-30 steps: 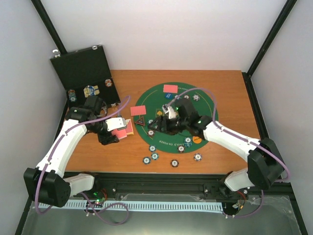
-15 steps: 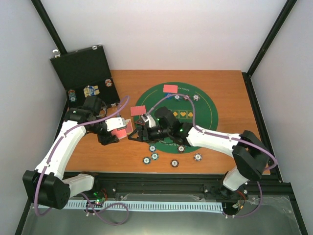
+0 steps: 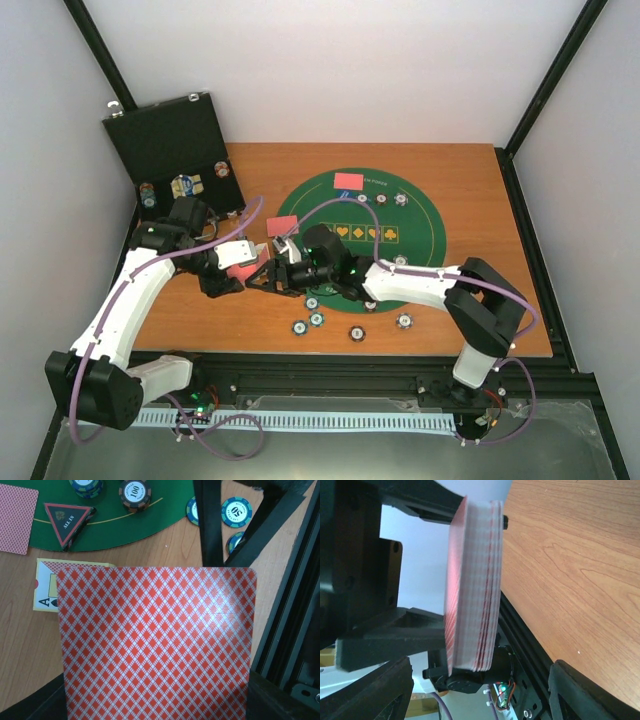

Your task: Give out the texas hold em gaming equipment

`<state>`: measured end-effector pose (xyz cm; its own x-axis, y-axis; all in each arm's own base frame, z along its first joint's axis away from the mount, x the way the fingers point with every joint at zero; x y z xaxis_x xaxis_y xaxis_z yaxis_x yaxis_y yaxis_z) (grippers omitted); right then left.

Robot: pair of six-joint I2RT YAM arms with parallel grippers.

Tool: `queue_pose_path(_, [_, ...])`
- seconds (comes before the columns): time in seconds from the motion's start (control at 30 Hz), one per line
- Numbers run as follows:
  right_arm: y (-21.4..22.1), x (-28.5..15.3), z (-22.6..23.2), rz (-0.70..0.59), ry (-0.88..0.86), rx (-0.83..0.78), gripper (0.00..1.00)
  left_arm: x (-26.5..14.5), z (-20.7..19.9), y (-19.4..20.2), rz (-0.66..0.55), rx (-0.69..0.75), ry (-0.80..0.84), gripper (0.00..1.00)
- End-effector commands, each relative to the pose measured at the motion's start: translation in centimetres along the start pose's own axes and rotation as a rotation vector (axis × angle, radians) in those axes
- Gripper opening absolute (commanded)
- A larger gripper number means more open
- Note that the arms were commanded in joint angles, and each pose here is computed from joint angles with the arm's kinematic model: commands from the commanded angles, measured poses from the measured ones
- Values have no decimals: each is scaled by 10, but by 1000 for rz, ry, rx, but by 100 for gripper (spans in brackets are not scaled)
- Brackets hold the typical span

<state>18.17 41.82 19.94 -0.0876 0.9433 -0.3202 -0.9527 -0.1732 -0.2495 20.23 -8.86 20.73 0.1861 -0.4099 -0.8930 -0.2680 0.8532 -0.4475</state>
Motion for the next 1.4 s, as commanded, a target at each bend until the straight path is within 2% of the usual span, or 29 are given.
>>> queue_pose_path(0.0, [-10, 9, 16, -30, -78, -23, 74, -13, -4, -10, -44, 13, -6, 31])
queue_pose_path(0.33, [-18, 29, 8, -28, -142, 27, 74, -17, -6, -8, -30, 22, -9, 31])
queue_pose_path(0.77, [-25, 42, -1, -13, -144, 66, 70, -15, -10, -3, -7, 27, -2, 30])
queue_pose_path(1.1, [-24, 24, -34, -42, -77, 128, 65, -18, -10, -3, -7, 36, -12, 31])
queue_pose_path(1.37, [-21, 14, -37, -50, -44, 123, 63, -17, -10, -2, -6, 36, -13, 30])
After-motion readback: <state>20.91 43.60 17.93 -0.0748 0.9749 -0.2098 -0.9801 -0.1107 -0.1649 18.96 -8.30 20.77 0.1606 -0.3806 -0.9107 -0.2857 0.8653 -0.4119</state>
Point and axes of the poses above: each gripper's point midway between its finger pads, its own x axis out along the fingers, its own z axis along the line the jaws close on, y = z × x, the point moved 4 cm from there along -x, back along the fingers, and after that the axes turned 2 degrees about x, right-handed, at the moved point
